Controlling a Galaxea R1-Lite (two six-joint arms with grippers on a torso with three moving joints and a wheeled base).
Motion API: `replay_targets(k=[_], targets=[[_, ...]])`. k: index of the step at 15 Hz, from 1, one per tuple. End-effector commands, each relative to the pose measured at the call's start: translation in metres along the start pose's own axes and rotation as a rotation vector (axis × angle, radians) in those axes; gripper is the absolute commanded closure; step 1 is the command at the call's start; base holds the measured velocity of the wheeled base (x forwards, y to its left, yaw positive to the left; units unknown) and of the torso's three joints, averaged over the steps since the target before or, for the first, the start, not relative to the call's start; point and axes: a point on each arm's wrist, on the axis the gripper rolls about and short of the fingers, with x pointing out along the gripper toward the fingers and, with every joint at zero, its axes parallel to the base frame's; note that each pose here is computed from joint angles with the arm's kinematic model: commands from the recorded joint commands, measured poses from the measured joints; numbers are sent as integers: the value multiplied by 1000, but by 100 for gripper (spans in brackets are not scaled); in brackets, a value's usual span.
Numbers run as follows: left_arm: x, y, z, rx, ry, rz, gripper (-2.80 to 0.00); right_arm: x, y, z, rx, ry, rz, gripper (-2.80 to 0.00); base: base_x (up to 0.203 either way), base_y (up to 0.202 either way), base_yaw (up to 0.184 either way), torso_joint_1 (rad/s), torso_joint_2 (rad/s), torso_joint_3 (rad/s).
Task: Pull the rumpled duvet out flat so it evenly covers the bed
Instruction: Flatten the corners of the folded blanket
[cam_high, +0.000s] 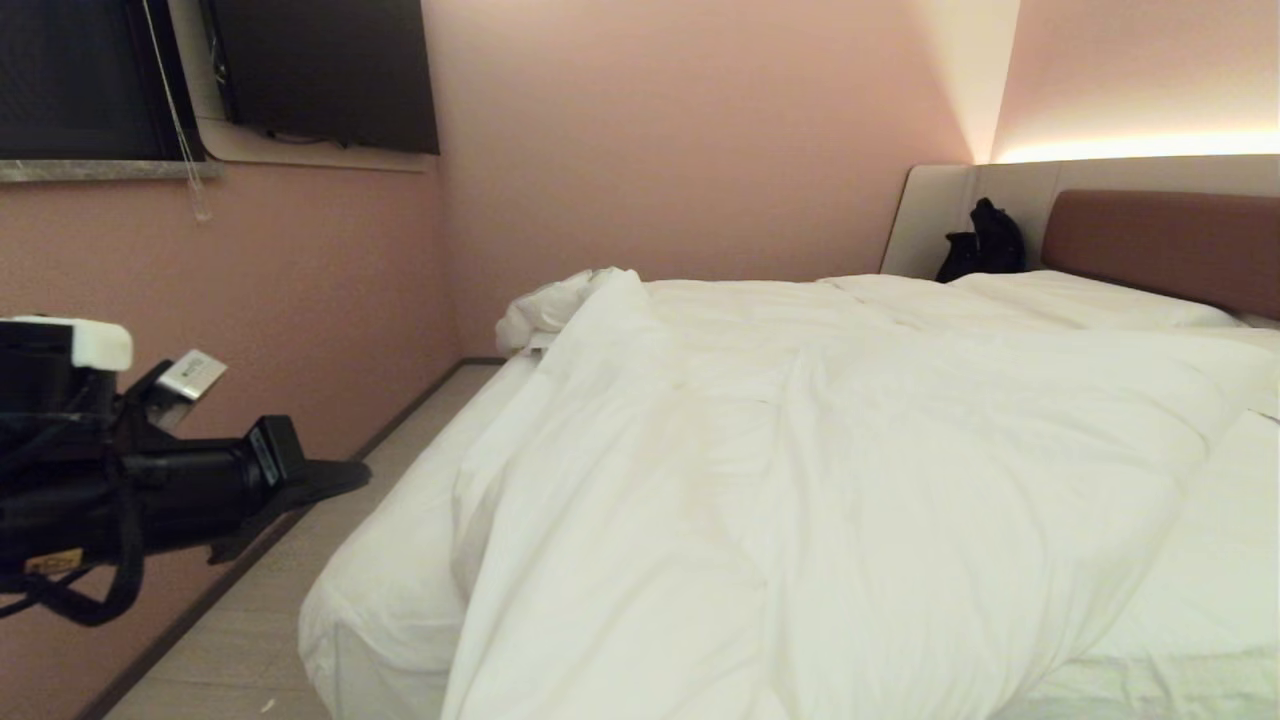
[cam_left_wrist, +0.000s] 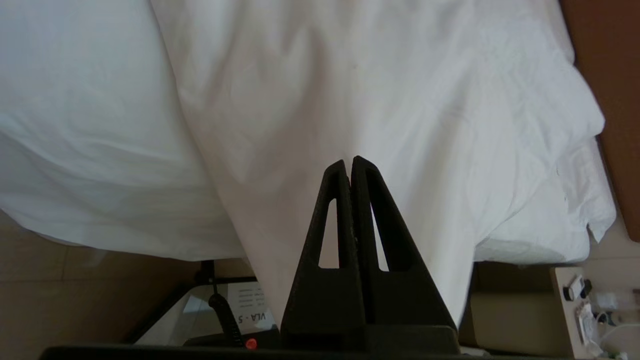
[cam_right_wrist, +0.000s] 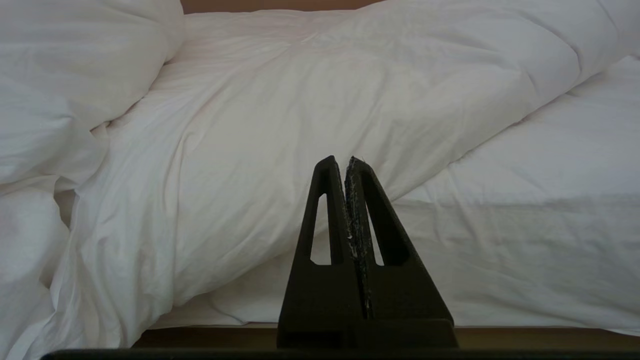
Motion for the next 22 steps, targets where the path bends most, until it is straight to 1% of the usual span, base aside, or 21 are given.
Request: replay_targets(k=[1,2,4,5,7,9,10,13,14,15,16,18,19,20,22], targets=[[38,14,4,-30,94,36,0,0,0,0,0,0,0,0,0,0,0,0,0,0],[46,11,3,-6,116,27,0,0,0,0,0,0,0,0,0,0,0,0,0,0],[61,9,-2,22,162,25,0,0,0,0,0,0,0,0,0,0,0,0,0,0],[64,8,-3,28,167,24,-280,0,0,0,0,0,0,0,0,0,0,0,0,0],[73,7,-7,32,196,23,-280,0,0,0,0,0,0,0,0,0,0,0,0,0],[81,0,-18,54,243,9,-280,0,0,0,0,0,0,0,0,0,0,0,0,0],[83,1,-20,59,253,11,-280,0,0,0,0,0,0,0,0,0,0,0,0,0],[90,7,-32,130,305,17,-280,0,0,0,0,0,0,0,0,0,0,0,0,0],[90,8,-38,165,324,12,-280,0,0,0,0,0,0,0,0,0,0,0,0,0],[89,8,-42,202,335,3,-280,0,0,0,0,0,0,0,0,0,0,0,0,0],[88,8,-42,221,337,-6,-280,0,0,0,0,0,0,0,0,0,0,0,0,0],[86,7,-42,228,333,-13,-280,0,0,0,0,0,0,0,0,0,0,0,0,0],[82,3,-41,234,326,-37,-280,0,0,0,0,0,0,0,0,0,0,0,0,0],[79,0,-40,234,335,-72,-280,0,0,0,0,0,0,0,0,0,0,0,0,0],[77,-3,-40,227,346,-110,-280,0,0,0,0,0,0,0,0,0,0,0,0,0]])
